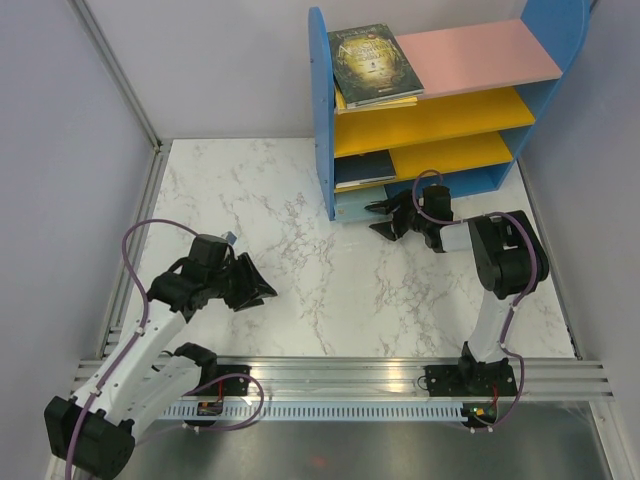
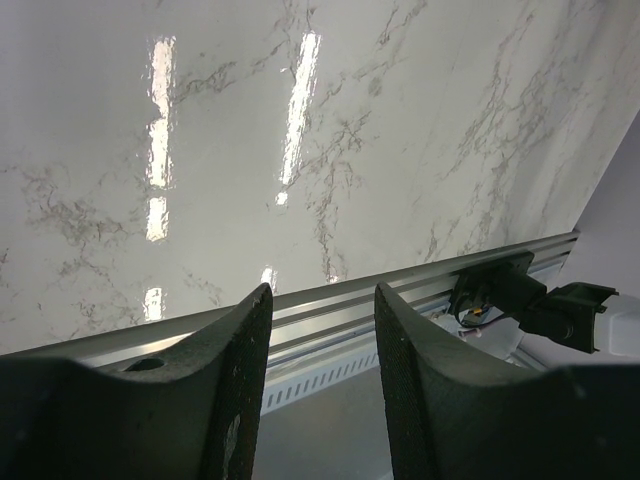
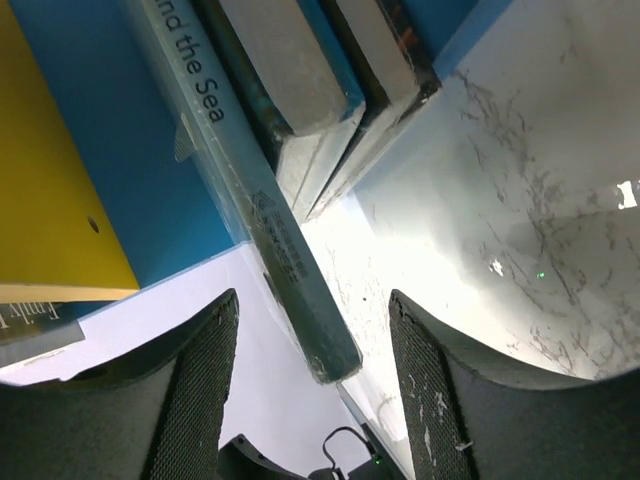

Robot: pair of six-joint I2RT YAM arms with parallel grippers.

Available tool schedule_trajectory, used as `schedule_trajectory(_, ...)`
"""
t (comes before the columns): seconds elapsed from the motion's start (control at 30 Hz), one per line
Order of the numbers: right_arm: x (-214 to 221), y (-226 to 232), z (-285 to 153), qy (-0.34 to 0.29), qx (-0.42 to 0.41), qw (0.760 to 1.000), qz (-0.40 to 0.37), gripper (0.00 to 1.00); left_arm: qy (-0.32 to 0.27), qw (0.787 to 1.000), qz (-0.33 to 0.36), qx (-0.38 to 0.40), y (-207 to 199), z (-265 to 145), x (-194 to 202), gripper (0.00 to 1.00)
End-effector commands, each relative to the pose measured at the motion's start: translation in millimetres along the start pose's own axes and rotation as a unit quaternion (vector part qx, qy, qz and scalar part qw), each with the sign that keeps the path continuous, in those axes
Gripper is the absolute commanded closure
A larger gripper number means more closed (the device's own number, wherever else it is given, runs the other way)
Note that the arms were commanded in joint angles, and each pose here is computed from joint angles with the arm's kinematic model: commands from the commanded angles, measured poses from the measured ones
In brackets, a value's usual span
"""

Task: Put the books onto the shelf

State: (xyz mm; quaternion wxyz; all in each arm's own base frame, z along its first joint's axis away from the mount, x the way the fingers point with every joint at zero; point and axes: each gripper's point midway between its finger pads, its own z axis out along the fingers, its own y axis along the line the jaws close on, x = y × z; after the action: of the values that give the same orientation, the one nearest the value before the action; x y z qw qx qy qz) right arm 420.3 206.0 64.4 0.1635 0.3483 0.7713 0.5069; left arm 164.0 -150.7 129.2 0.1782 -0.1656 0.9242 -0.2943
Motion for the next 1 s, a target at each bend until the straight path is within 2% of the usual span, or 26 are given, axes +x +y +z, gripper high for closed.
schedule_trajectory(0.0,7.6,19.8,-9.0,0.009,-0.027,0.999,-0.025,0.35,-0.011,1.000,0.008,-0.004,2.9,2.6,-5.0,0.51)
schedule_trajectory(0.07,10.7,20.7,-10.4,0.016,-0.034,0.999,-0.020,0.37,-0.011,1.000,0.008,-0.005,3.3,3.2,-4.9,0.51)
schedule_trajectory(0.17,10.3,26.3,-11.5,0.015,-0.049,0.999,-0.018,0.46,-0.013,1.000,0.008,-0.004,2.5,3.6,-6.5,0.51)
schedule_trajectory(0.2,10.7,30.8,-11.6,0.015,-0.060,0.998,-0.024,0.55,-0.013,1.000,0.009,-0.003,1.9,3.3,-6.5,0.51)
schedule_trajectory(0.37,8.6,37.7,-8.5,0.018,-0.073,0.997,-0.019,0.75,-0.016,1.000,0.009,-0.002,0.3,3.4,-8.8,0.50)
schedule_trajectory(0.57,3.1,40.3,-0.2,0.018,-0.072,0.997,-0.017,0.83,-0.019,1.000,0.011,-0.001,-1.6,2.8,-11.2,0.50)
schedule_trajectory(0.97,-11.0,46.5,18.5,0.012,-0.079,0.997,-0.004,0.87,-0.019,1.000,0.020,-0.004,-2.5,3.3,-14.1,0.50)
